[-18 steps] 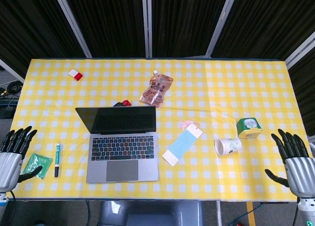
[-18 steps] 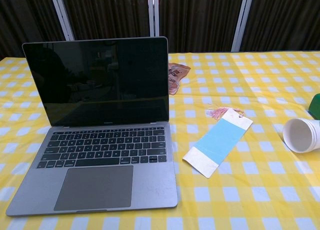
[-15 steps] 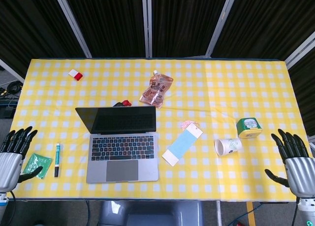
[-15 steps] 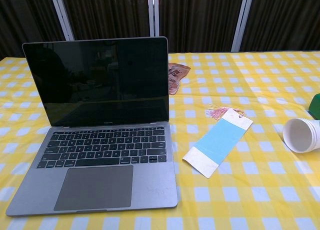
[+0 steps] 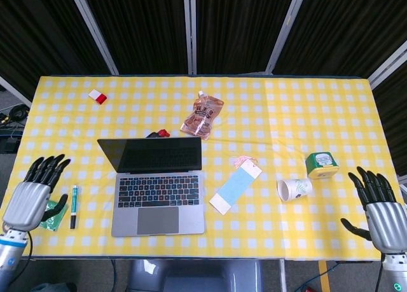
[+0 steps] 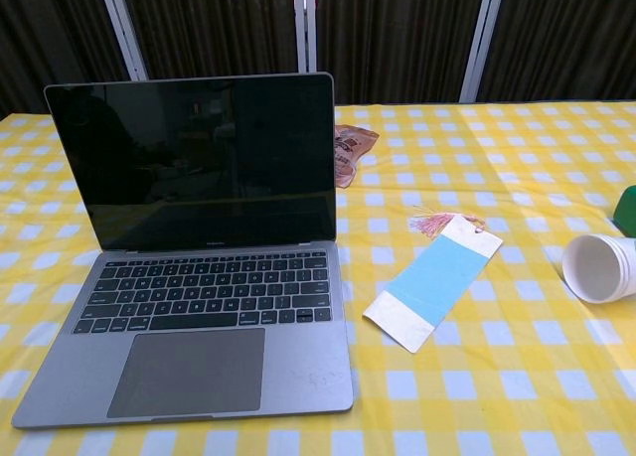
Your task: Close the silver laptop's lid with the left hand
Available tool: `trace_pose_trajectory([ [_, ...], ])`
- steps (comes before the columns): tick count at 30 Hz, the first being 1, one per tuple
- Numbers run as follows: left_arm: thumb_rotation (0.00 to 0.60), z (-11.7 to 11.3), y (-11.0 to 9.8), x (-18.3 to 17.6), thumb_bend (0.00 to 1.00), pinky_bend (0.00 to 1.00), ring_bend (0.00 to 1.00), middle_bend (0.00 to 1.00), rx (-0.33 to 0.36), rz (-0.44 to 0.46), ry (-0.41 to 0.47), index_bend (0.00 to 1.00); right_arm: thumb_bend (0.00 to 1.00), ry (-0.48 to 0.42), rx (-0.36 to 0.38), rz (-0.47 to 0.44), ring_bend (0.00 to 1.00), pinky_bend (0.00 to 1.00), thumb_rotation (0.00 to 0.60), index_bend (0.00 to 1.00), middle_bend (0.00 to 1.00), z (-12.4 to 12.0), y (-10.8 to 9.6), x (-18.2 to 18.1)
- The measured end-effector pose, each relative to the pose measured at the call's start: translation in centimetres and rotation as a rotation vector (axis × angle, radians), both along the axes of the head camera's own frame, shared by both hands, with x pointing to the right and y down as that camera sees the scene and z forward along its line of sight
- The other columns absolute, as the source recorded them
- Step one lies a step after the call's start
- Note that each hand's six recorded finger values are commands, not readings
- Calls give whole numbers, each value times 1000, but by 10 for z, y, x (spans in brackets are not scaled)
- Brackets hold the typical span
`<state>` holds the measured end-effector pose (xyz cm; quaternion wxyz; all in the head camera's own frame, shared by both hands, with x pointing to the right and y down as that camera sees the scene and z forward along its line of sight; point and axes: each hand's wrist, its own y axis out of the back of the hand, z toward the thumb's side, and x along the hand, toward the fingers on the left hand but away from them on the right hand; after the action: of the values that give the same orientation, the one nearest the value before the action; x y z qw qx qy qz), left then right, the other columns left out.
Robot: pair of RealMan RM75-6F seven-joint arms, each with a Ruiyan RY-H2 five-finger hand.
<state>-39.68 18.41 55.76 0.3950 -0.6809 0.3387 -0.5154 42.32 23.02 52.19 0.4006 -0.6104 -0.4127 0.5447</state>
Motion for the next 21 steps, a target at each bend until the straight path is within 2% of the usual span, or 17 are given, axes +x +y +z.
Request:
trace_pose_trajectory([
  [3, 600, 7, -30, 23, 1000, 0, 0, 0, -5, 58, 2, 0, 0, 8, 2, 12, 0, 0, 600, 0, 0, 1, -2, 3],
  [8, 600, 13, -74, 56, 1000, 2, 0, 0, -17, 81, -2, 0, 0, 24, -15, 33, 0, 0, 600, 0, 0, 8, -3, 7],
  [12, 600, 18, -105, 92, 1000, 120, 46, 2, -64, 102, 44, 19, 0, 37, -30, 43, 0, 0, 600, 0, 0, 14, -4, 9],
  [14, 600, 21, -114, 108, 1000, 183, 104, 27, -84, 120, 61, 65, 0, 43, -31, 50, 0, 0, 600, 0, 0, 15, -5, 11],
  [18, 600, 33, -122, 131, 1000, 291, 234, 139, -167, 133, 109, 164, 0, 59, -39, 62, 0, 0, 600, 0, 0, 19, -5, 13],
  [21, 600, 41, -127, 143, 1000, 330, 278, 184, -231, 131, 148, 207, 0, 68, -43, 68, 0, 0, 600, 0, 0, 20, -4, 15],
])
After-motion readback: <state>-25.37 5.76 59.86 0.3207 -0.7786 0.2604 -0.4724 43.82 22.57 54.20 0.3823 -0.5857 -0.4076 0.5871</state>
